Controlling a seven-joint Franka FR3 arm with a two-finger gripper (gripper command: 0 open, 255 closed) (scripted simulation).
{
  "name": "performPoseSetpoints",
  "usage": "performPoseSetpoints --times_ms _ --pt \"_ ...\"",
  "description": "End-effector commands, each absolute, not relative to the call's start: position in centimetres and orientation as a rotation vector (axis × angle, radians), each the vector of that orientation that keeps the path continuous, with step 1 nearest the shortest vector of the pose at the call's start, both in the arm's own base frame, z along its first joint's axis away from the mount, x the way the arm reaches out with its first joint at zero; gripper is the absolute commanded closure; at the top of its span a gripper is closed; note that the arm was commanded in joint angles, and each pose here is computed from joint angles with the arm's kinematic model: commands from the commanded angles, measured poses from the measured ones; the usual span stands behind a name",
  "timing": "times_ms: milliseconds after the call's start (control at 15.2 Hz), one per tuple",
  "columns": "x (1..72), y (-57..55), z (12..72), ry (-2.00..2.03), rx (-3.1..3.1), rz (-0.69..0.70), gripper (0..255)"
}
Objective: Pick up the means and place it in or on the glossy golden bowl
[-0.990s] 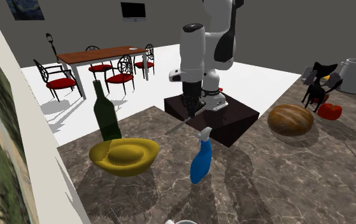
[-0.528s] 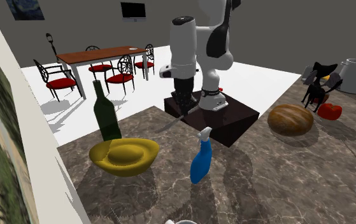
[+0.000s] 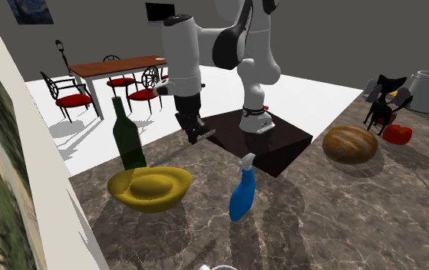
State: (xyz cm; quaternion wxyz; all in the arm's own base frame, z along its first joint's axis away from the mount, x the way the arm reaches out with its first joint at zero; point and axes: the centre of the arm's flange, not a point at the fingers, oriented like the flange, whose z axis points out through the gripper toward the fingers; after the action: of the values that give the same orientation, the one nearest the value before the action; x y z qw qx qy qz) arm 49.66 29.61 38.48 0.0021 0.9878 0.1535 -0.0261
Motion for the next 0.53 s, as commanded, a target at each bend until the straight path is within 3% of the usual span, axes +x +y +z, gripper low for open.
performPoseSetpoints --times_ms 0,462 --pt "52.2 29.5 38.6 0.481 3.098 -0.081 255" --pt "61.4 28.9 39.4 0.481 3.098 -0.081 255"
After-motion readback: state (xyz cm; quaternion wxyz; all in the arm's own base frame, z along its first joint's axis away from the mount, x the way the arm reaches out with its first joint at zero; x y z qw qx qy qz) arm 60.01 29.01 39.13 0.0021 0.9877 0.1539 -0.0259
